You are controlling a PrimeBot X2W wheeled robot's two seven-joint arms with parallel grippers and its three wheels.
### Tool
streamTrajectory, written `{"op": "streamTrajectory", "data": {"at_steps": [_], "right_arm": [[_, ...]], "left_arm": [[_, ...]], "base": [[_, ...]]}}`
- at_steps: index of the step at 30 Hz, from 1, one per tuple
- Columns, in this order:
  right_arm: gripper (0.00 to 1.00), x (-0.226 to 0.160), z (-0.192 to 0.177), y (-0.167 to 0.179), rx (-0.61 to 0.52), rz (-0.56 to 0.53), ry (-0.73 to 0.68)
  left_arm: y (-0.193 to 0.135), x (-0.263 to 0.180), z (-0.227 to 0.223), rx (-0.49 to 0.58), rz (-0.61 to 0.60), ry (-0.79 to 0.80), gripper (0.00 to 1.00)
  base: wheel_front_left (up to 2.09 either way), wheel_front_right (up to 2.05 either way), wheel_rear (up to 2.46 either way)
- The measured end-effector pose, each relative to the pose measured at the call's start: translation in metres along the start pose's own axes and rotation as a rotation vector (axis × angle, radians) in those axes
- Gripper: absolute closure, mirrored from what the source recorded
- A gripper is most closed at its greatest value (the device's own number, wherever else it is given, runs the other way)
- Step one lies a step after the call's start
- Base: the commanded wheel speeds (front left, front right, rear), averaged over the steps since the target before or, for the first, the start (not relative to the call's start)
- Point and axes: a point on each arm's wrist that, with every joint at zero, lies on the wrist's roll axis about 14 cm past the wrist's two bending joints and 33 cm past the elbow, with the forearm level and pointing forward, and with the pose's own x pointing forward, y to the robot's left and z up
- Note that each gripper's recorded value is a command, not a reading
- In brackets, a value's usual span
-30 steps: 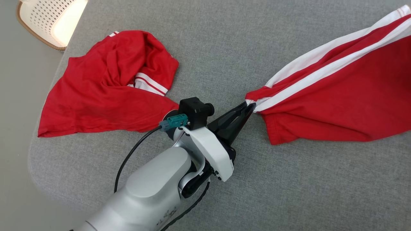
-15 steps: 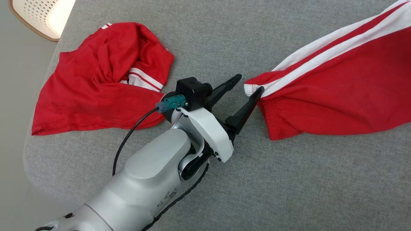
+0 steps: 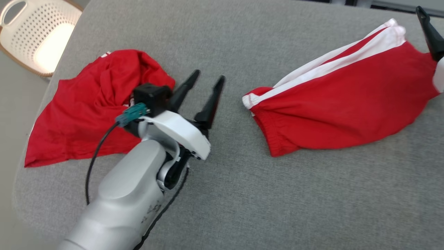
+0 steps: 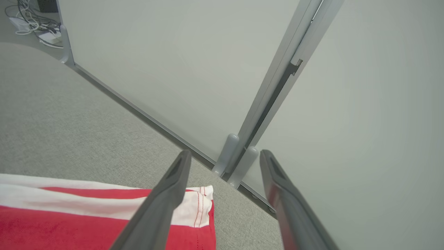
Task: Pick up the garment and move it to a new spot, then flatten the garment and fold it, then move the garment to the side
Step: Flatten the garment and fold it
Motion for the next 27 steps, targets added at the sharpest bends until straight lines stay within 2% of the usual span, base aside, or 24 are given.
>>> {"op": "streamTrajectory", "data": {"at_steps": [8, 13, 21, 27], "right_arm": [[0.00, -0.043, 0.024, 0.023, 0.111, -0.041, -0.104], [0.00, -0.079, 0.059, 0.022, 0.187, -0.107, -0.259], [0.00, -0.154, 0.032, 0.061, 0.288, -0.233, -0.299], [0.00, -0.191, 0.008, 0.076, 0.364, -0.333, -0.276]], "left_arm": [[-0.003, -0.023, 0.046, -0.015, 0.051, -0.184, 0.00], [-0.007, -0.042, 0.064, 0.013, 0.057, -0.271, 0.00], [-0.011, -0.070, 0.051, -0.006, 0.075, -0.299, 0.00], [-0.015, -0.085, 0.017, 0.027, 0.081, -0.224, 0.00]], "base": [[0.00, 0.00, 0.00], [0.00, 0.00, 0.00], [0.00, 0.00, 0.00], [0.00, 0.00, 0.00]]}}
